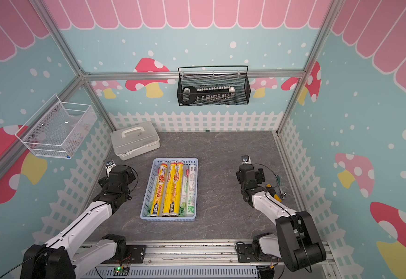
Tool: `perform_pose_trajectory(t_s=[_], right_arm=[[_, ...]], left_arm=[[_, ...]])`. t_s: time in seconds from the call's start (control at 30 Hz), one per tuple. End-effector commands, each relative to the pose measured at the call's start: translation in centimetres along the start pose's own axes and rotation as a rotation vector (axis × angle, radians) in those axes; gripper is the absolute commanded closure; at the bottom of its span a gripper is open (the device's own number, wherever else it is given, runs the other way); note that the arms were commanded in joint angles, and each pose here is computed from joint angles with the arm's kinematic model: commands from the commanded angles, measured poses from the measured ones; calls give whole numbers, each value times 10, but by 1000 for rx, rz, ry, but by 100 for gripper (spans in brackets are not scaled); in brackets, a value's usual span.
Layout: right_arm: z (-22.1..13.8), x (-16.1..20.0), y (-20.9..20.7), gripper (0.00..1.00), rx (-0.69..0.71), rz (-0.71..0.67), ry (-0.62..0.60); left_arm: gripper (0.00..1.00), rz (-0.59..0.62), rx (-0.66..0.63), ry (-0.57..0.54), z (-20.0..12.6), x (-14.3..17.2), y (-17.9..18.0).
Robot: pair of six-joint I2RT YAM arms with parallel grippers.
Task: Put the plastic wrap into the basket
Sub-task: Reset both arms
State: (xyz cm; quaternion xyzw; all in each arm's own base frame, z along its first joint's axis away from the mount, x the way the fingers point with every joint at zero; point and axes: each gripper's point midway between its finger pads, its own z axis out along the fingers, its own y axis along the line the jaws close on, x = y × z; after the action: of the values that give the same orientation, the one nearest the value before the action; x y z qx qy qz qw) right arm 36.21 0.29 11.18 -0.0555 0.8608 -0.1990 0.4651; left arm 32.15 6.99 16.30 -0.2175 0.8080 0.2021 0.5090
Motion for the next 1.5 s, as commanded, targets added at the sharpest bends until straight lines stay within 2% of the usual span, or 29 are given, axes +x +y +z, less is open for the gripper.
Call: perform_pose_trajectory(t_s=[0.0, 0.03, 0.13, 0.23, 0.3, 0.4, 0.47, 0.5, 0.57, 0.6, 0.7, 0.87, 1.47], right_arm=[[12, -16, 9, 11, -73, 3, -136], [12, -18, 10, 11, -95, 0, -140], [13, -29, 11, 11, -150, 12, -253], [22, -19, 21, 11, -235, 21, -249], [23, -18, 30, 11, -272, 2, -287], [22, -15, 32, 11, -284, -2, -292], [22, -11, 31, 10, -271, 0, -312], [22, -12, 30, 8, -261, 6, -322], [25, -11, 29, 1, -258, 12, -288], [26, -11, 29, 0, -259, 16, -287], [27, -11, 28, 1, -260, 19, -281], [34, -5, 9, 0, -154, 80, -236], [34, -6, 8, 1, -149, 81, -238]], left_arm=[[1, 5, 60, -127, 12, -19, -17], [1, -1, 86, -136, 15, -17, -23], [1, -39, 150, -166, 22, -4, -37], [1, -49, 141, -214, 31, -3, -40], [1, -53, 196, -223, 35, -8, -48], [1, -45, 253, -194, 46, 4, -58], [1, -19, 307, -190, 51, 17, -69], [1, -15, 303, -215, 52, 15, -71], [1, -12, 299, -167, 54, 19, -71], [1, -15, 299, -195, 54, 16, -71], [1, -14, 298, -180, 54, 17, -71], [1, -11, 293, -202, 53, 16, -70], [1, -9, 294, -186, 55, 17, -72]])
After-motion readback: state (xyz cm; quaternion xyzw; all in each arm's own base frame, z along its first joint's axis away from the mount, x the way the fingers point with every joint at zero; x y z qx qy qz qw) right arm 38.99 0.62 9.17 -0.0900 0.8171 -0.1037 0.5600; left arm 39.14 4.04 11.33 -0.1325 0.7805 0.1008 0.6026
